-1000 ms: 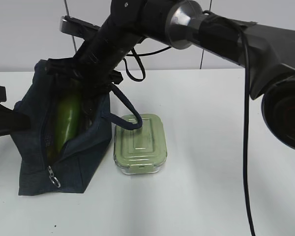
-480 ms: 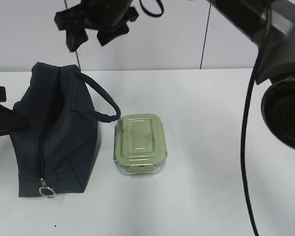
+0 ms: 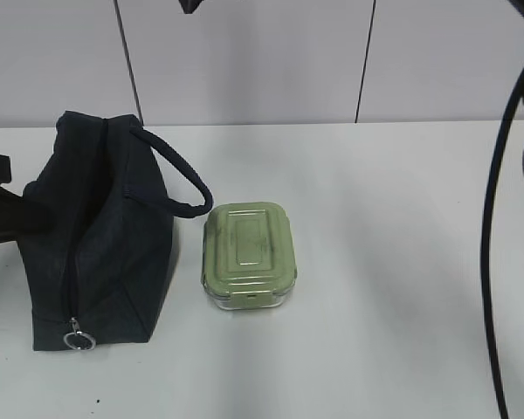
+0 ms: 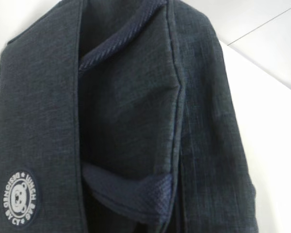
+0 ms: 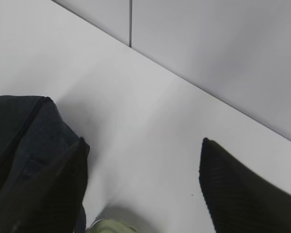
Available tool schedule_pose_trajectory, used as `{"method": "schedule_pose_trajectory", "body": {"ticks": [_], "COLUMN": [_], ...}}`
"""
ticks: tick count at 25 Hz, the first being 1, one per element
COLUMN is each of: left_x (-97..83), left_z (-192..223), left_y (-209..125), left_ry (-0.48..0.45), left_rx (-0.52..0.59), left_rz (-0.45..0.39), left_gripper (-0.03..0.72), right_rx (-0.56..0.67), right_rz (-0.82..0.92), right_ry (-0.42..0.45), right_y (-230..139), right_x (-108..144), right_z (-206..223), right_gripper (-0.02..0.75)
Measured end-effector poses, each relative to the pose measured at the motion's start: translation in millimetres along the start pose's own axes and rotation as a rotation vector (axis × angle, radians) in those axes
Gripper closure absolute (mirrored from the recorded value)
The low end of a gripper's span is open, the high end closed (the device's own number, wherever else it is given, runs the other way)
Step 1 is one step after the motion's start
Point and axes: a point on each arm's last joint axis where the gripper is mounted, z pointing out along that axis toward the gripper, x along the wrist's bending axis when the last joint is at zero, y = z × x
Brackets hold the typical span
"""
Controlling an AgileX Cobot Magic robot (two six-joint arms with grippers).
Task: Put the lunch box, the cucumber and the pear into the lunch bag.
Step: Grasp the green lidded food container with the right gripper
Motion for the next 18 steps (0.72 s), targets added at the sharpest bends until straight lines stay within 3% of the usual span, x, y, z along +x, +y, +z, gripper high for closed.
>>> {"method": "schedule_pose_trajectory", "body": {"ticks": [5, 11, 18], "left_x": [0.1, 0.1, 0.0], "left_z": [0, 0, 0], "left_y": [0, 0, 0], "left_ry": [0.002, 0.001, 0.0], "left_rx": [0.002, 0.003, 0.003], "left_rz": [0.003, 0.003, 0.003], "left_gripper": [0.706, 0.706, 0.706], "right_rx": [0.025, 0.168, 0.266], "right_rz": [0.079, 0.274, 0.462], "right_ry": [-0.046, 0.005, 0.208], "right_y": [-6, -44, -88], "right_x": [-48, -118, -152], "right_z": [-8, 7, 20], "right_gripper": [0.183, 0.183, 0.183]}}
